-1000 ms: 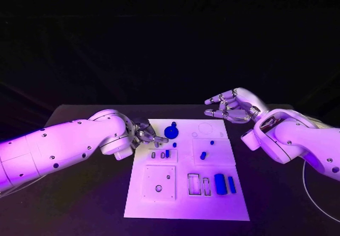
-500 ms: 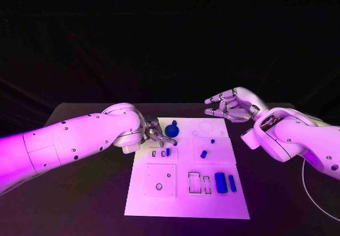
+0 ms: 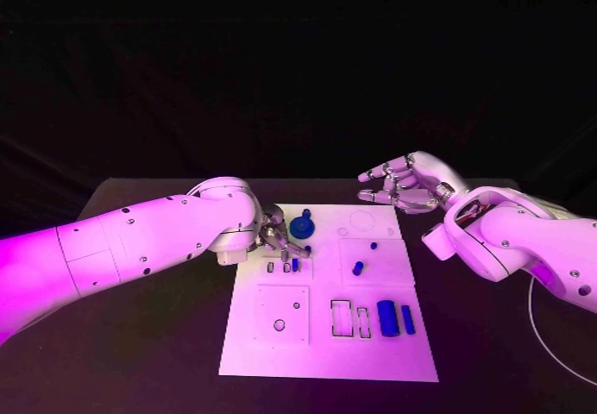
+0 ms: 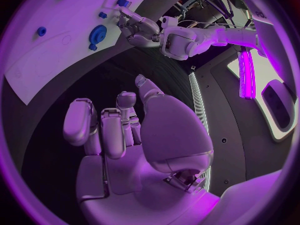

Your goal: Assemble the parts on the task board

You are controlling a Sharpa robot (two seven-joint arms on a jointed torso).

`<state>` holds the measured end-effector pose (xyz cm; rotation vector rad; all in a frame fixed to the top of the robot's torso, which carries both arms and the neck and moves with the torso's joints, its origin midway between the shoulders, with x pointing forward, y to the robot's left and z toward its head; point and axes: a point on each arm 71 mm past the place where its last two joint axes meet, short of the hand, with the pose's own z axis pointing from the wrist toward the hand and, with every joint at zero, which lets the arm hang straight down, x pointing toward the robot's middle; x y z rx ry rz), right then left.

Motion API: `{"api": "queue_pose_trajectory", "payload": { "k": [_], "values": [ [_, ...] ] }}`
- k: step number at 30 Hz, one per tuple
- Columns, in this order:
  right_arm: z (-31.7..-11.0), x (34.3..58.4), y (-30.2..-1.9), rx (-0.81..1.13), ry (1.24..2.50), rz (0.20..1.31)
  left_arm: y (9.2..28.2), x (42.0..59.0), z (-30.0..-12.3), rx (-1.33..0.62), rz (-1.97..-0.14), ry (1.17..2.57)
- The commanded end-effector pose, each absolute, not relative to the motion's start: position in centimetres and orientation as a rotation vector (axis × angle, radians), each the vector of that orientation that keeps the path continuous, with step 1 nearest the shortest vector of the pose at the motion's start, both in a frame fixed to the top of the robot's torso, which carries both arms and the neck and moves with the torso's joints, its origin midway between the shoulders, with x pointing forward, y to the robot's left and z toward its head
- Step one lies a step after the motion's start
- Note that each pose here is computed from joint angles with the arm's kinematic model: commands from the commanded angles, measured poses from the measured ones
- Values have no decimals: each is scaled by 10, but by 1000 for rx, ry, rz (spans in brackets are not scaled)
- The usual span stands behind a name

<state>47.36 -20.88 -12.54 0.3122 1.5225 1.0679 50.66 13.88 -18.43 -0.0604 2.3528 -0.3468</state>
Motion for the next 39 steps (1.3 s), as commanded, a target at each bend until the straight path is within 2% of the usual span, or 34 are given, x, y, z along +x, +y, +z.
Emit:
{"api": "queue_pose_trajectory", "payload": {
  "k": [1, 39],
  "values": [
    [-126, 473, -207, 303, 1539, 1072, 137, 506, -185, -9, -318, 2379],
    [-130, 476, -203, 300, 1560, 1074, 124, 504, -188, 27, -329, 2409]
  ]
}}
